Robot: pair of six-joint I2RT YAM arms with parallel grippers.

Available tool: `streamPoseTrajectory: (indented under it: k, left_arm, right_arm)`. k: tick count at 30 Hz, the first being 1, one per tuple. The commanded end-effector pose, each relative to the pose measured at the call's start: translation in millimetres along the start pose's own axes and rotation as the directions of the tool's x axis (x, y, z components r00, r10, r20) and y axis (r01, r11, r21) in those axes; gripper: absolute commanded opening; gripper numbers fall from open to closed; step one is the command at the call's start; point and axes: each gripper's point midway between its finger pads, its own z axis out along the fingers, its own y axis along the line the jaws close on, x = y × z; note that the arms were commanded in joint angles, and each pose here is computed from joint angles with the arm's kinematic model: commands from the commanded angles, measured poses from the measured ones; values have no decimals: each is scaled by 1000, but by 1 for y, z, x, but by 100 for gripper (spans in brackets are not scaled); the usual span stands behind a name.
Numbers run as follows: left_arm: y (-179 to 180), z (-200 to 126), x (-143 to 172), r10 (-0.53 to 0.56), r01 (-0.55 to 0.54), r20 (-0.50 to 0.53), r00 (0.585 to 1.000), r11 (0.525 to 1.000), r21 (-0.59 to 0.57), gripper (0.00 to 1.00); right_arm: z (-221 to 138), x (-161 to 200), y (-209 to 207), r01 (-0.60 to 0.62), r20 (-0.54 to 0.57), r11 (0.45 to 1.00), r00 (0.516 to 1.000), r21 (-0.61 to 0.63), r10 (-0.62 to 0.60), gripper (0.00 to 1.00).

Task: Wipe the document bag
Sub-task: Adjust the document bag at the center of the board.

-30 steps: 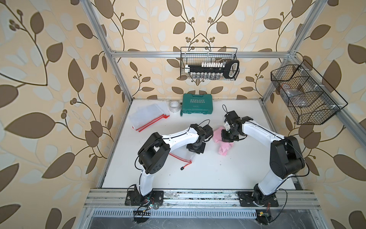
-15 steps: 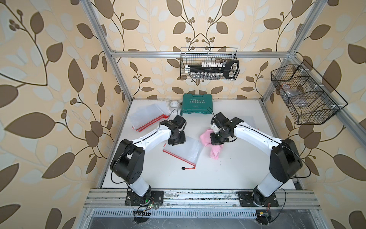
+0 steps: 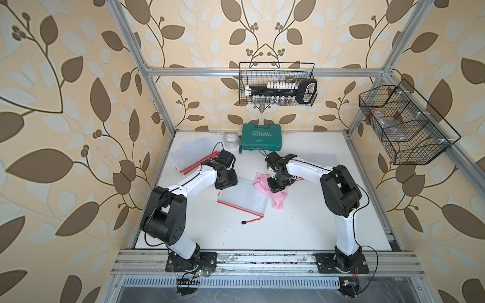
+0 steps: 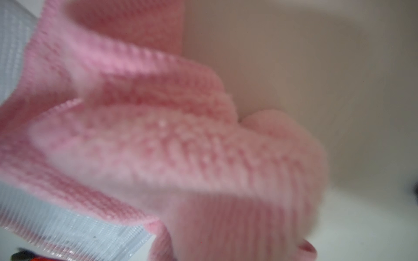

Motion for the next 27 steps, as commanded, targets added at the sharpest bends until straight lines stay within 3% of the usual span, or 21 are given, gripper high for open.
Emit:
streamPoseTrajectory:
  k: [1, 8, 13, 18, 21, 27]
  left_arm:
    - [1, 24, -3, 29, -30, -32, 999, 999, -25, 43]
    - [5, 53, 28, -2, 1, -133, 991, 1000, -5, 39]
    - [5, 49, 66, 23, -34, -187, 982, 998, -51, 35]
    - [29, 41, 97, -51, 19, -219, 974, 989, -145, 28]
    - [38, 43, 103, -76, 38, -221, 972, 984, -173, 28]
    - [34, 53, 96, -81, 41, -218, 973, 982, -182, 28]
  right_arm:
    - [7, -3, -40, 88, -25, 969, 996, 229, -84, 0]
    - [-8, -37, -34, 230, 79, 934, 962, 272, -260, 0]
    - [-38, -46, -24, 199, 151, 953, 960, 229, -237, 0]
    - [-95, -49, 4, 123, 215, 990, 967, 64, -134, 0]
    - [-110, -36, 34, 136, 208, 990, 970, -33, -127, 0]
    - [-61, 5, 113, 155, 21, 944, 988, -291, -156, 0]
